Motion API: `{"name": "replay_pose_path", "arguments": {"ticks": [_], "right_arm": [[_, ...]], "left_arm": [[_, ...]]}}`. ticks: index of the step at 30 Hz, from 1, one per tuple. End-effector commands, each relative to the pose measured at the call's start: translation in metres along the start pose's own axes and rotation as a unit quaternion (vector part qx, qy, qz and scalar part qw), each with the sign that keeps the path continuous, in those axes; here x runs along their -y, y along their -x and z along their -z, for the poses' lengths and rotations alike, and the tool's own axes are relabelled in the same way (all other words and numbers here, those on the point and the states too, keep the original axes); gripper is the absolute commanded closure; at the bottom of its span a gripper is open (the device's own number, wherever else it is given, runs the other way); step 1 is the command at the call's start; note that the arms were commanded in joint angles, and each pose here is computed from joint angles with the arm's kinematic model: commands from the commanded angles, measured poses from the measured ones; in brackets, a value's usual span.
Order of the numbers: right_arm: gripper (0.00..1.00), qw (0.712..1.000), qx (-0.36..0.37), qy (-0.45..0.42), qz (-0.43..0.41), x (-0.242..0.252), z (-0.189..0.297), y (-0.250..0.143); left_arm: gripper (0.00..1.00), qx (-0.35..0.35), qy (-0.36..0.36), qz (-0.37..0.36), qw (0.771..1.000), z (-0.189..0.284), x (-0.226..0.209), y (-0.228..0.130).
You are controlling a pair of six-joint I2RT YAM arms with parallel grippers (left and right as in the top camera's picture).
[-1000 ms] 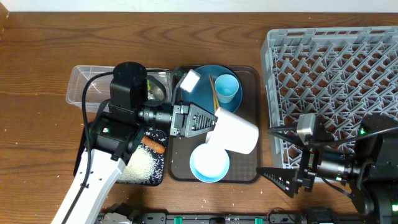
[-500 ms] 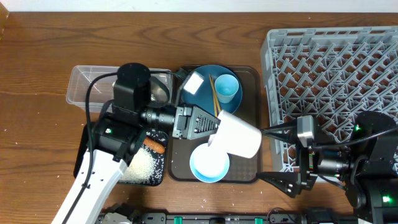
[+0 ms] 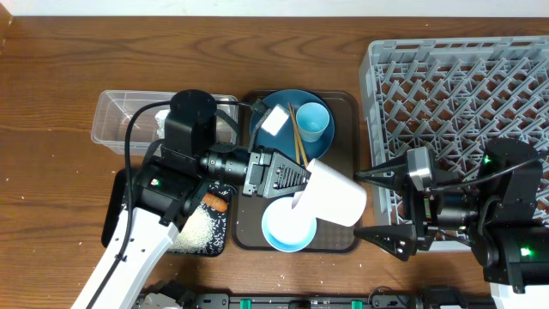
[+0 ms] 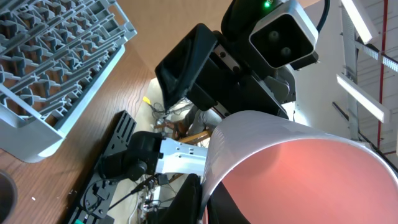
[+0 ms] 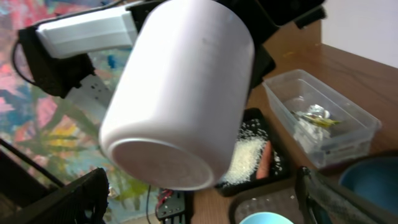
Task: Sort waste into correct bins and load items into the dishwasher rack
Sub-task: 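Reach the right gripper to the held pink cup and grasp it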
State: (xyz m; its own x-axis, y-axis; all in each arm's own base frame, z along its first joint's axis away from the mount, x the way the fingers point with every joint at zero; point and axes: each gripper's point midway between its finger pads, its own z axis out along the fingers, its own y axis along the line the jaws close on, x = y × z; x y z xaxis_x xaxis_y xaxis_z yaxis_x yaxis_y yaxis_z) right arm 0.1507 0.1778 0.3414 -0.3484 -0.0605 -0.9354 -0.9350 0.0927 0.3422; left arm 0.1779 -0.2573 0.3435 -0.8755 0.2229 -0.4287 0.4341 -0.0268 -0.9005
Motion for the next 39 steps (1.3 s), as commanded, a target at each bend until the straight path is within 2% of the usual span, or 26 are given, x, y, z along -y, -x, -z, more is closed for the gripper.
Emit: {"name": "replay_pose_path", "arguments": {"ticks": [1,8,22,29,39], "right_arm": [[0.07,0.999,0.009,0.031,0.010,-0.011,0.000,0.003],[0.09,0.998,0.002,0.054,0.028,-0.020,-0.007,0.003],[0.10,1.000,-0.009,-0.006,-0.010,0.001,-0.018,0.014],[0.10,1.000,-0.023,0.008,-0.011,-0.002,-0.030,0.009],[0.17,0.999,-0.019,0.033,0.012,-0.007,-0.043,0.019]], "left_arm": [[0.94,0.001,-0.002,-0.015,1.000,0.000,0.007,0.002],[0.94,0.002,-0.001,-0.016,1.000,0.000,0.007,0.002],[0.94,0.003,0.001,-0.017,1.000,0.000,0.007,0.003],[0.94,0.004,0.001,-0.019,1.000,0.000,0.006,0.003],[0.94,0.004,0.002,-0.019,1.000,0.000,0.006,0.003]]}}
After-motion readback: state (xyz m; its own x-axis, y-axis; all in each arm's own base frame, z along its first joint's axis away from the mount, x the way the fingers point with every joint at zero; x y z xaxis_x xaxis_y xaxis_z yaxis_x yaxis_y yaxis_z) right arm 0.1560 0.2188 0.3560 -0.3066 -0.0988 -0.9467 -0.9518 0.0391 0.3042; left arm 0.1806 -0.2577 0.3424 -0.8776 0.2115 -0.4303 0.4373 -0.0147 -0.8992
